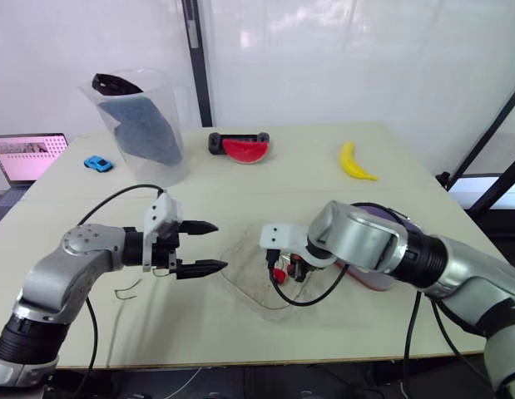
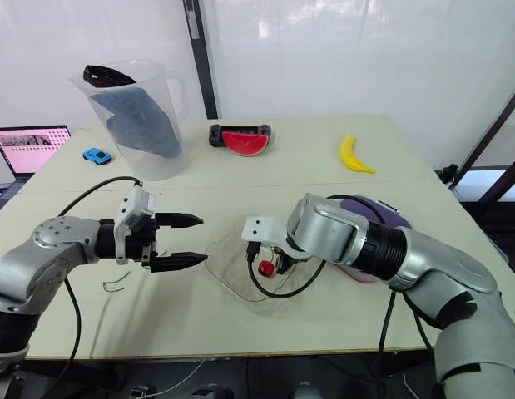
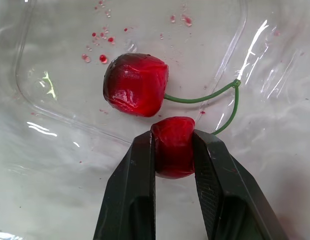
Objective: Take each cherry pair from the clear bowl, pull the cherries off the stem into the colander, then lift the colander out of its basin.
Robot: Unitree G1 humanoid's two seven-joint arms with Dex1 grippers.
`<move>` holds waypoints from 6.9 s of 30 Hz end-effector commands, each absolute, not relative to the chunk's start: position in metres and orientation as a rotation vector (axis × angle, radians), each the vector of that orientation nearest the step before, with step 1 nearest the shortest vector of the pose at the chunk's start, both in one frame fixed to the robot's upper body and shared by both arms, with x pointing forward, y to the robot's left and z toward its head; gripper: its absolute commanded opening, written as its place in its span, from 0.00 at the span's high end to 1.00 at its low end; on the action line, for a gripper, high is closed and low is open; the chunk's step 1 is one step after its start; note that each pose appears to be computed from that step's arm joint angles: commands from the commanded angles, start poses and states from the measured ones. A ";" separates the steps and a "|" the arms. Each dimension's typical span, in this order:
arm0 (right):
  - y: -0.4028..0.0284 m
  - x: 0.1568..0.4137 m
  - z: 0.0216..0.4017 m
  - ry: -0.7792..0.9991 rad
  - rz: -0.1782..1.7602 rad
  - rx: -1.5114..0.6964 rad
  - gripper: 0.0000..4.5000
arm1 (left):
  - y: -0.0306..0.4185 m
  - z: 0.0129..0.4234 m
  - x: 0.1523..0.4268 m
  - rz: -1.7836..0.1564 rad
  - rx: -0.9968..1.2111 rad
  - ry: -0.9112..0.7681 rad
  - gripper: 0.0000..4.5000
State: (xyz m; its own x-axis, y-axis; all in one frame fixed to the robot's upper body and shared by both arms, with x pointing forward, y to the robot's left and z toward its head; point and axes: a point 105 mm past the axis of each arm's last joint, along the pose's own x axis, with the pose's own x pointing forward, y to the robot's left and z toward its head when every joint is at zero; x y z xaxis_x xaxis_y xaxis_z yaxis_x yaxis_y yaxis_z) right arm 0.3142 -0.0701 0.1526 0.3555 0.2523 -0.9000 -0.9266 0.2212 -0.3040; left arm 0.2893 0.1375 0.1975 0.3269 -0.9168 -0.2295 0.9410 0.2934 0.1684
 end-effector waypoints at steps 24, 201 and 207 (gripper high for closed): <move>-0.047 0.308 0.298 -0.716 0.540 -1.125 0.78 | 0.138 0.308 0.319 -1.190 -0.201 -0.226 0.00; -0.169 0.259 0.279 0.251 1.297 -0.036 0.01 | 0.050 0.279 0.273 -1.566 -0.144 -0.187 1.00; -0.115 0.260 0.255 0.169 1.372 0.125 0.01 | 0.040 0.275 0.271 -1.592 -0.166 -0.183 1.00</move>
